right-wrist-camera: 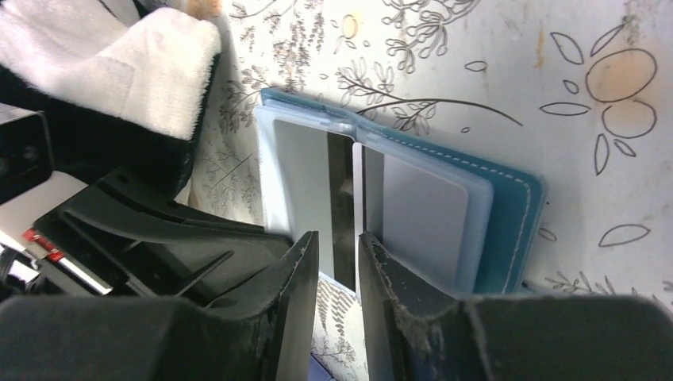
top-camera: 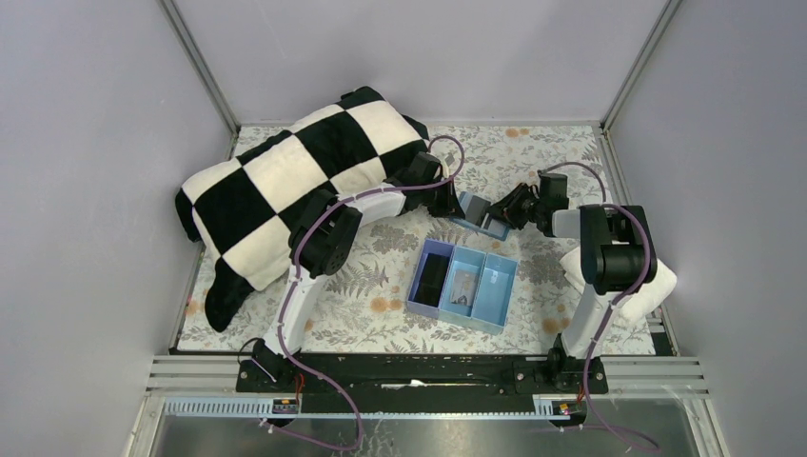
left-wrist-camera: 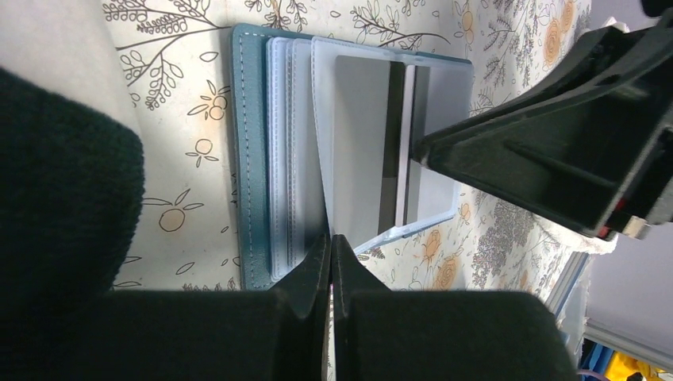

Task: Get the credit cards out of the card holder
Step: Remove the credit card from the card holder.

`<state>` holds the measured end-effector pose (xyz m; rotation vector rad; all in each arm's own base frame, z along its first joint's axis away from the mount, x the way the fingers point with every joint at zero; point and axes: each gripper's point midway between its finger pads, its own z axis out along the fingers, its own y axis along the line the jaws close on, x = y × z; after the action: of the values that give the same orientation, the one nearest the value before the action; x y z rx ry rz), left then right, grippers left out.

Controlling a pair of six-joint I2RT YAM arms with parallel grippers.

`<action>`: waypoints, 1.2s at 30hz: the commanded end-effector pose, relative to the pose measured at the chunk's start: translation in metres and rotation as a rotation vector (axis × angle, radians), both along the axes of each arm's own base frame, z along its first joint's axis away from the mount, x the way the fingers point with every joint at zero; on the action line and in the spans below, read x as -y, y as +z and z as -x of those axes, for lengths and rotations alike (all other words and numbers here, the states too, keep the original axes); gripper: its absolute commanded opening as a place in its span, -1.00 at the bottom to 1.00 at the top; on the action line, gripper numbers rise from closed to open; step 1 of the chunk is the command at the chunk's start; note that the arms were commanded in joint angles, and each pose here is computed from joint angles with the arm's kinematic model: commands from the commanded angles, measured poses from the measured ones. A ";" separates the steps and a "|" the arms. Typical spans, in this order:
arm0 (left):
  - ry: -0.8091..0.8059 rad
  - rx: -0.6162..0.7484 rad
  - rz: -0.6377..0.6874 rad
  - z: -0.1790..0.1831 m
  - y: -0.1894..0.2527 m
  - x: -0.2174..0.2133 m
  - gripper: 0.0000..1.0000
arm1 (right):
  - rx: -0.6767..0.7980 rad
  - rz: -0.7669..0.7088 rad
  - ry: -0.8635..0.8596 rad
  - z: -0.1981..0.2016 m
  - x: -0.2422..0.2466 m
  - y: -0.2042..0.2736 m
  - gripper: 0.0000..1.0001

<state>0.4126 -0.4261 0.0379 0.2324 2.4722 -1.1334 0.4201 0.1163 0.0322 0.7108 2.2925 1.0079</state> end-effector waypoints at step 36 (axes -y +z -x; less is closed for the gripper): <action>0.089 0.143 -0.065 -0.038 0.031 -0.014 -0.14 | -0.140 0.068 -0.023 0.007 0.011 -0.050 -0.29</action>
<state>0.4287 -0.4136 0.0398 0.2245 2.4576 -1.0203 0.4284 0.1178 0.0164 0.7394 2.3186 1.0171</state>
